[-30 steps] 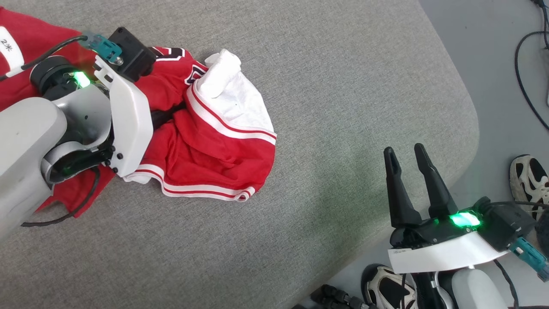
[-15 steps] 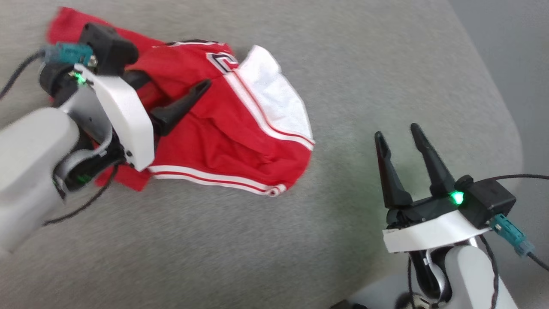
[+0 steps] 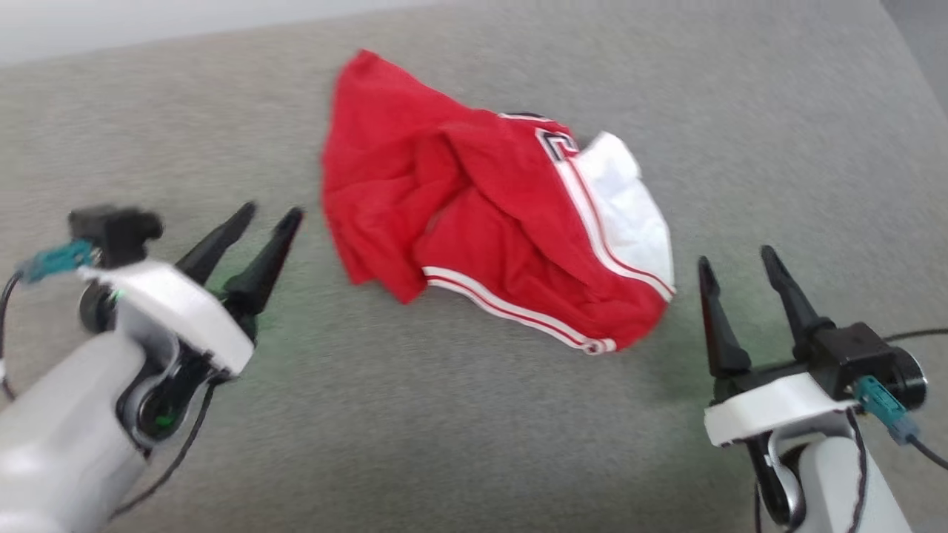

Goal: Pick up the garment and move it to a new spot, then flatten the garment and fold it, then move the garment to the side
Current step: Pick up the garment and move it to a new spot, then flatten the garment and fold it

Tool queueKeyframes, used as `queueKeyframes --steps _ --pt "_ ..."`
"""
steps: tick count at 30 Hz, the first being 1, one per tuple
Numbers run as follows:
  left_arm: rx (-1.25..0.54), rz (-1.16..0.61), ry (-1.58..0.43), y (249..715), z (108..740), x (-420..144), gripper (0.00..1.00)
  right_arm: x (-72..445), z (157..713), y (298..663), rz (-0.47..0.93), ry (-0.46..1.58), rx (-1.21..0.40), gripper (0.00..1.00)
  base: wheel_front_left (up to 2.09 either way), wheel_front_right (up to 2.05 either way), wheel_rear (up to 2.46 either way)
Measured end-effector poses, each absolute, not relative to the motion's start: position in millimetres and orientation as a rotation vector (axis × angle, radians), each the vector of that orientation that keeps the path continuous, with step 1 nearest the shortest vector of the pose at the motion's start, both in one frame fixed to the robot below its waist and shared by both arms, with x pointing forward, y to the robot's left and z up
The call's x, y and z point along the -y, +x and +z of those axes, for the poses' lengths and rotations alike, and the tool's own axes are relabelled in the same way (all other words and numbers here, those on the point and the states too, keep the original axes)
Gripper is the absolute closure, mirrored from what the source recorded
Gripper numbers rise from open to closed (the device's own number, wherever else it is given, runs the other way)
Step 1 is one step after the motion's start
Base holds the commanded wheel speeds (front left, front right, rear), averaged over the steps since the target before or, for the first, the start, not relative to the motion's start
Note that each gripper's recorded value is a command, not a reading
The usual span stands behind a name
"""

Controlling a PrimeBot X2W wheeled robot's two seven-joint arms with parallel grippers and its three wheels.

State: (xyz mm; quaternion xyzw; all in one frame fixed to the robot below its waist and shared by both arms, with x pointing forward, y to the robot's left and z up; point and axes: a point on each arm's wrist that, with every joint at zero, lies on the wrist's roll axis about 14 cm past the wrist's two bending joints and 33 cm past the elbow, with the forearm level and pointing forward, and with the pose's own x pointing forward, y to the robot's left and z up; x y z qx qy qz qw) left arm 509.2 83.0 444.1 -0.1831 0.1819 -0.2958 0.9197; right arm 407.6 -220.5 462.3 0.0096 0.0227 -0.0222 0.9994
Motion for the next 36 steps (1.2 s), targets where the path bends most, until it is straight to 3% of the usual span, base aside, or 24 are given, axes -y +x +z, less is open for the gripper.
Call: queueKeyframes --steps 14,21,36 --pt "-0.158 -0.122 -0.246 413 454 -234 0.0 204 471 394 -0.001 0.012 -0.023 0.0 0.0 0.0 0.0" --pt "-0.028 -0.041 -0.1 368 482 -247 0.0 206 485 382 -0.005 -0.005 0.015 0.0 0.0 0.0 0.0" --pt "-0.009 -0.031 -0.092 354 484 -236 0.0 203 488 378 0.003 -0.008 0.022 0.0 0.0 0.0 0.0"
